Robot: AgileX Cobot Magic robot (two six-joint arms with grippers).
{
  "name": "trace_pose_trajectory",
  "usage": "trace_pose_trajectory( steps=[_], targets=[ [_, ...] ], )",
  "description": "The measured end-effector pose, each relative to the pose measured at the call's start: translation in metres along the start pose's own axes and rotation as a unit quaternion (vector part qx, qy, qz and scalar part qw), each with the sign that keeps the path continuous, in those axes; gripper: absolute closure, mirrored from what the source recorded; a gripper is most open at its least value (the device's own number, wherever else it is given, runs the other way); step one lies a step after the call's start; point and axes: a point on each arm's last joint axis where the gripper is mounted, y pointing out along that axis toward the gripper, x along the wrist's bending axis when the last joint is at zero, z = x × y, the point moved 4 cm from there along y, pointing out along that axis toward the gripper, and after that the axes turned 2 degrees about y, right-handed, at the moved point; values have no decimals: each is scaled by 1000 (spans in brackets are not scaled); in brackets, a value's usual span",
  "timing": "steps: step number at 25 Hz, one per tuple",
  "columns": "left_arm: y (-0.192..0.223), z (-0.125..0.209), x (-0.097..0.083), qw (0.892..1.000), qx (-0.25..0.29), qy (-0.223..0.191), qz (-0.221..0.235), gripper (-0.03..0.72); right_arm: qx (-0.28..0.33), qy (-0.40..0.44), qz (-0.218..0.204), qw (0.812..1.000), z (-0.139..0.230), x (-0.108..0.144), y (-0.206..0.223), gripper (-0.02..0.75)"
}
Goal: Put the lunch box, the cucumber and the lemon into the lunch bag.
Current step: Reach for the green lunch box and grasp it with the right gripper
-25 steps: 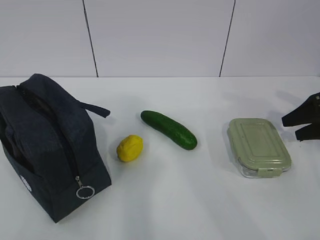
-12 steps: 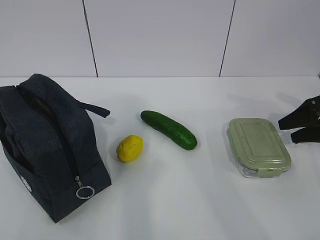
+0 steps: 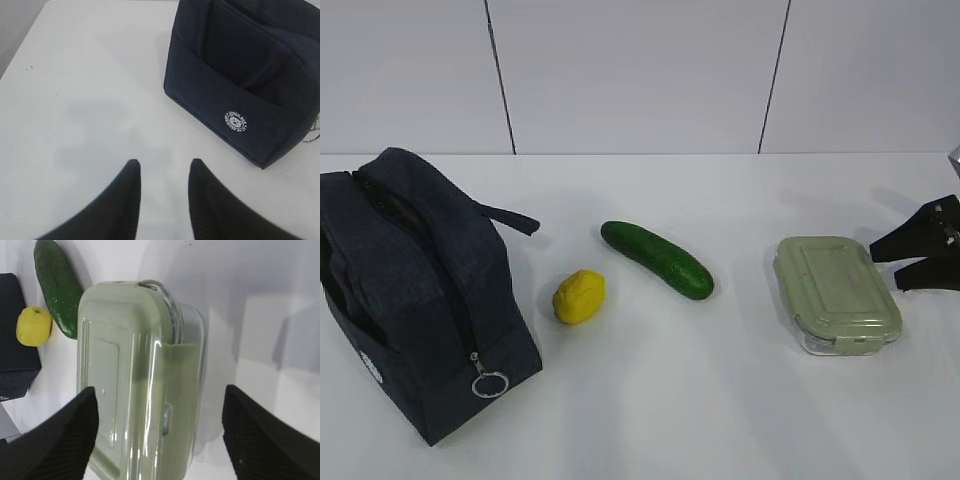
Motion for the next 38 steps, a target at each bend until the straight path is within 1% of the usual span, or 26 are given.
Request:
trace_pose_trajectory(
  steps=[8,11,13,21,38],
  targets=[
    [0,0,0,1000,0,0,0,450,7,16,3,1000,1,0,2,153],
    [0,0,0,1000,0,0,0,450,34,17,14,999,7,2,7,153],
    [0,0,0,1000,0,0,0,450,42,24,11,999,12,3,12,153],
    [0,0,0,1000,0,0,0,449,30,26,-8,999,13,6,16,153],
    [0,0,0,1000,0,0,0,449,23,15,-12,1000,11,7,16,153]
  ],
)
